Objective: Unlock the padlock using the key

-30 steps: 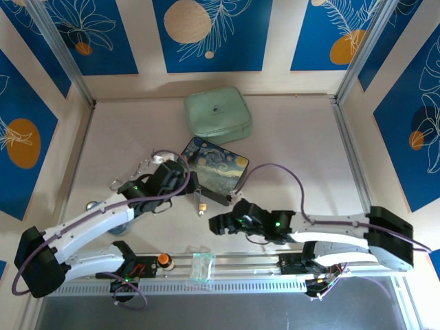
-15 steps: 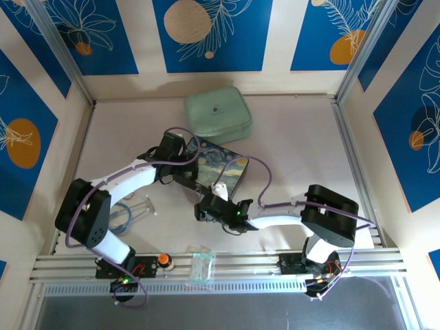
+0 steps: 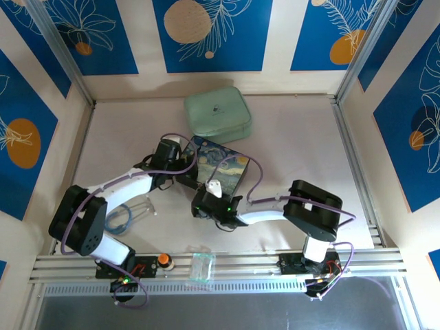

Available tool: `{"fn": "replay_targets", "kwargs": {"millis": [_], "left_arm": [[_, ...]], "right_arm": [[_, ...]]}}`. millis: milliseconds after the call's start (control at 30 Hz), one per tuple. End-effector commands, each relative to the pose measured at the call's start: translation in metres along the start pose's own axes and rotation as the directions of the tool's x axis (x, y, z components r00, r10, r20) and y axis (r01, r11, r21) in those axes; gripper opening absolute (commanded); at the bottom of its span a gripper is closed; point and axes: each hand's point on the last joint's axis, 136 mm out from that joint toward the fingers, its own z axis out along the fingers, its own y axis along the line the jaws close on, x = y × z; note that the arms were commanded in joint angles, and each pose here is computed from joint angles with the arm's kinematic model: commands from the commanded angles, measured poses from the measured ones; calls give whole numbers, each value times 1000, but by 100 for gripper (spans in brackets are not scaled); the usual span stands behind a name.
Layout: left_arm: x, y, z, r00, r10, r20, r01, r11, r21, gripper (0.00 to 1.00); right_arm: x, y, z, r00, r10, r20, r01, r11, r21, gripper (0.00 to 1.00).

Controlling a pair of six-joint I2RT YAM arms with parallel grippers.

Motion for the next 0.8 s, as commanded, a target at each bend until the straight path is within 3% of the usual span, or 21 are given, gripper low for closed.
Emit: {"fn": "replay_targets", "kwargs": {"millis": [0,233,767], "left_arm": [[12,10,-3,999,-2,-40,1,1000,-27,91],[17,15,-4,999,-5,-47,2,999,-51,91],[37,15,-11,997,-41,-71,40,999,-23,87]], "right_arm": [[0,-2,5,1000,17,-5,-17,999,45,65],[11,-20,6,999,21,-35,-17,994,111,49],[28,-39,-7,997,13,-71,-3,990,140,31]]}}
